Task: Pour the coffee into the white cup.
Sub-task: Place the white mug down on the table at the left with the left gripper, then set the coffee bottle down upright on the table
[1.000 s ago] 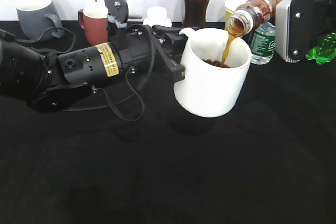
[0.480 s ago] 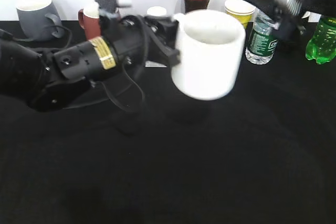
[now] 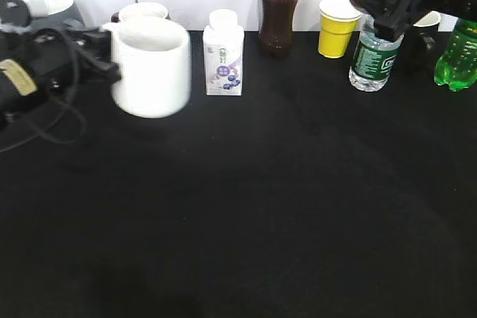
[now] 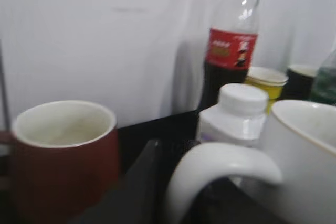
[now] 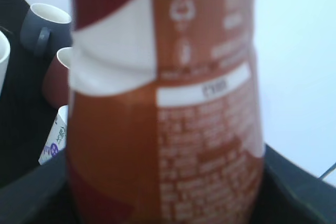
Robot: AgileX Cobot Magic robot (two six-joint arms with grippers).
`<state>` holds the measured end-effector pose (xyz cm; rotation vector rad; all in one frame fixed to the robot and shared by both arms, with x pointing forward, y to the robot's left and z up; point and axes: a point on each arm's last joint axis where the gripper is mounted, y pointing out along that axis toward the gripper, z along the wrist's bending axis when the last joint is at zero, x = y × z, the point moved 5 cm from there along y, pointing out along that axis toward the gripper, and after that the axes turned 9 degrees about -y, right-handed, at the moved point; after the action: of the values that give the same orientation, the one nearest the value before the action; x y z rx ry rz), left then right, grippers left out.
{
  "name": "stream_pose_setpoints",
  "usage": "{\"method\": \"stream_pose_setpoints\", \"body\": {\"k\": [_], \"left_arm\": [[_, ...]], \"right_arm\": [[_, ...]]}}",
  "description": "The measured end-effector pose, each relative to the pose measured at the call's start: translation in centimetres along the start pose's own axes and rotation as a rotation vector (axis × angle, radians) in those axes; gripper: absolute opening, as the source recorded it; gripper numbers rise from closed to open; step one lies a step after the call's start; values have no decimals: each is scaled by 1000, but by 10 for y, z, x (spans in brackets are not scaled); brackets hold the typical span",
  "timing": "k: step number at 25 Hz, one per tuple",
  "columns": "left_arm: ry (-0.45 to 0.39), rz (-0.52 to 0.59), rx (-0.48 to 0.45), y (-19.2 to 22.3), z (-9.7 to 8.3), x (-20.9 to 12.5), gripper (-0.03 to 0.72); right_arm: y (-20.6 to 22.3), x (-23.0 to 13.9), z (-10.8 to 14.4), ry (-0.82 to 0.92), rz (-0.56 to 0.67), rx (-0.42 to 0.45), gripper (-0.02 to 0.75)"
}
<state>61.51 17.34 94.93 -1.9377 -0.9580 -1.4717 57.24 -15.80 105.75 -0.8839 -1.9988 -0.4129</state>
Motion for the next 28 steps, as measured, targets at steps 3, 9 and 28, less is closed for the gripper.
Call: {"method": "stream_pose_setpoints", "body": {"k": [3,9,28], "left_arm": [[-2,-27,98,-2,22,-4,108],[-39,28,222,3,54,-46,96],[-14,59,275,-80,15,-37,391]], "right_arm": [[0,1,0,5,-6,-1,519],[0,1,0,5,-8,-1,519],[-1,-17,-12,295,107,-105,519]]}}
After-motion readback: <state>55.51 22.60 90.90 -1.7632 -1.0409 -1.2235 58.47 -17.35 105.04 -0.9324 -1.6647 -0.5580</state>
